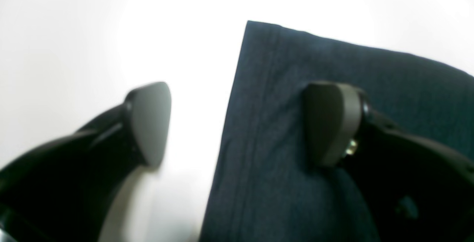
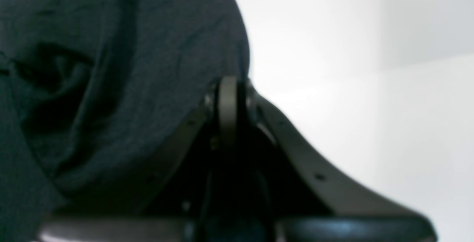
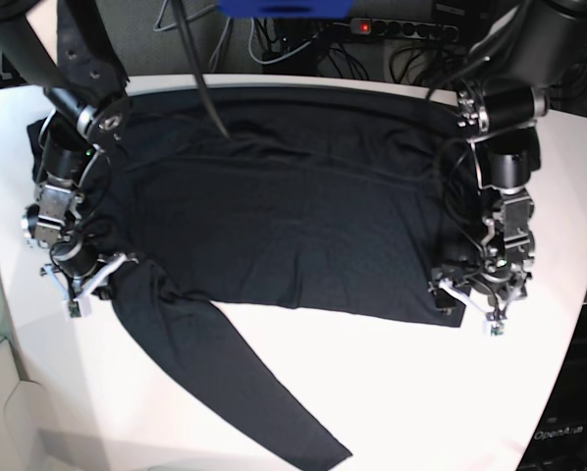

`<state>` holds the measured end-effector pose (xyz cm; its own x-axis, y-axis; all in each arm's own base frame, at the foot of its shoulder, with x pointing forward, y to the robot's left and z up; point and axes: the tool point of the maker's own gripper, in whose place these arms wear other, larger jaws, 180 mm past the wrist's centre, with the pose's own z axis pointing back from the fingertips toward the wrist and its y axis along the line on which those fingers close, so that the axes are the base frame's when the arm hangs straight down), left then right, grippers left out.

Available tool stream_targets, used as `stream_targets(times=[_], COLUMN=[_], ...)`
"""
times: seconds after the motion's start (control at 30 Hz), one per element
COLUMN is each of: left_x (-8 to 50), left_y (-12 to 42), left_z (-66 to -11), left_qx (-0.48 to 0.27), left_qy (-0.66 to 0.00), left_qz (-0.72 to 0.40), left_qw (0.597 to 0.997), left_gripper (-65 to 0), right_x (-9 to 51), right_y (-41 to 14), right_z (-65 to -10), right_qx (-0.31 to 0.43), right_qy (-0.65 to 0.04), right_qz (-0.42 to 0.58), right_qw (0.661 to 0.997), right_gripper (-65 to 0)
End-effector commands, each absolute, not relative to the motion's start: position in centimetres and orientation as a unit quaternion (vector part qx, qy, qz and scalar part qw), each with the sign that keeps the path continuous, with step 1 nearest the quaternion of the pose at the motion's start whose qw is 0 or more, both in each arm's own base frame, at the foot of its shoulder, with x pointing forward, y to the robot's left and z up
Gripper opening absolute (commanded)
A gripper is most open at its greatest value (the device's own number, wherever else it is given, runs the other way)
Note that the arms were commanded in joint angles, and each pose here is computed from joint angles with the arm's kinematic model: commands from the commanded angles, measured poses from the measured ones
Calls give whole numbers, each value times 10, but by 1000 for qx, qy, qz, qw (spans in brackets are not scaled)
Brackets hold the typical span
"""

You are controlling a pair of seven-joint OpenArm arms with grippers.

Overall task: Fold the T-shirt properly
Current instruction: 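Lift the pinched section and fold it toward the held edge with both grippers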

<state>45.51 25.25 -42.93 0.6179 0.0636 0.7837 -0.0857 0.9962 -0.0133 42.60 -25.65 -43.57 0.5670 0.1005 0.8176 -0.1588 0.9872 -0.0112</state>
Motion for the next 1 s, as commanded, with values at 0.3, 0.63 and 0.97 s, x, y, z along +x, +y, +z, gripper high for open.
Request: stream_targets(times=[0.3, 0.63, 0.97], left_x=[457, 454, 457], left_y=[251, 250, 240], left_z=[-429, -431, -395], left_qx=[11, 10, 22], left_qy=[-425, -423, -468], left_qz=[41, 40, 20], left_qw=[904, 905, 883], left_gripper=[-382, -650, -650], right_x=[412, 414, 413], right_y=[-257, -258, -274], right_z=[-453, -451, -409], right_qx=[23, 21, -55], right_qy=[-405, -408, -459], right_qz=[96, 96, 107], right_qw=[909, 908, 880], right_gripper=[-643, -647, -647])
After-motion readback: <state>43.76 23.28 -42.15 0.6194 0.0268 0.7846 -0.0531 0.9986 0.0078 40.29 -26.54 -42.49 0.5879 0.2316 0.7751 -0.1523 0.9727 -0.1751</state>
